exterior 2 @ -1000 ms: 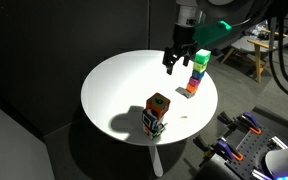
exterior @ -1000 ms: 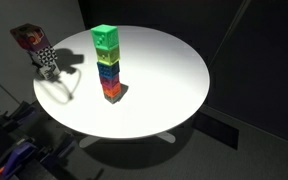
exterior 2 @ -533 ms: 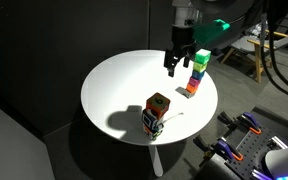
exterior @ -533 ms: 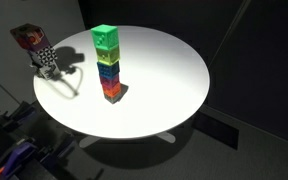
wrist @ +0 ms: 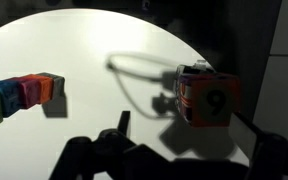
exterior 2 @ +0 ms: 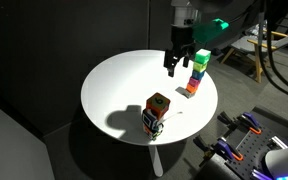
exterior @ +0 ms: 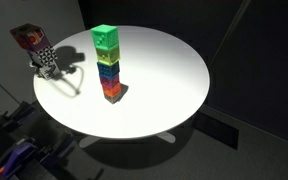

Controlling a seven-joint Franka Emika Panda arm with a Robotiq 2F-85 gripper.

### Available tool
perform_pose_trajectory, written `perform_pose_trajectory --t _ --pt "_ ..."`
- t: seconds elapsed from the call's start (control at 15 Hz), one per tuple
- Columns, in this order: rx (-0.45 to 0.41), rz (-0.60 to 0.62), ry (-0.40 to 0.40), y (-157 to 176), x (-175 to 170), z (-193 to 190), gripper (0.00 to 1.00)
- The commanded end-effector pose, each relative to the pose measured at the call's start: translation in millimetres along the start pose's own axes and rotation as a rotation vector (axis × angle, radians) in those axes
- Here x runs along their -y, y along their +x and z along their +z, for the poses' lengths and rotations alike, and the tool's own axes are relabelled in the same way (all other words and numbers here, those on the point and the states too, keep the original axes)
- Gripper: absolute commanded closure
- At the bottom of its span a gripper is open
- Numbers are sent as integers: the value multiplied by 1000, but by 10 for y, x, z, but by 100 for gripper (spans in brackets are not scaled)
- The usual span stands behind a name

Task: Remove the square plush toy from the top of the stack and put it on the table

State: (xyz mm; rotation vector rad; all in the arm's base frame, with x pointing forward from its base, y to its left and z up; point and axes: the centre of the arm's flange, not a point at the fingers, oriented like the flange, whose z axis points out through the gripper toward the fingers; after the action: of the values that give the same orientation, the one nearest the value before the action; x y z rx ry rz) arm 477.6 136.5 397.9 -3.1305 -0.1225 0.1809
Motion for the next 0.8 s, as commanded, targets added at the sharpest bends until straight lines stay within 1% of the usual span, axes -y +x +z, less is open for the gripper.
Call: perform_pose_trajectory --t 0.0,0.53,0.73 --pt "0 0 0 2 0 0 0" --pt "-57 -85 -47 210 193 339 0" --pt "-71 -111 -45 235 299 483 0"
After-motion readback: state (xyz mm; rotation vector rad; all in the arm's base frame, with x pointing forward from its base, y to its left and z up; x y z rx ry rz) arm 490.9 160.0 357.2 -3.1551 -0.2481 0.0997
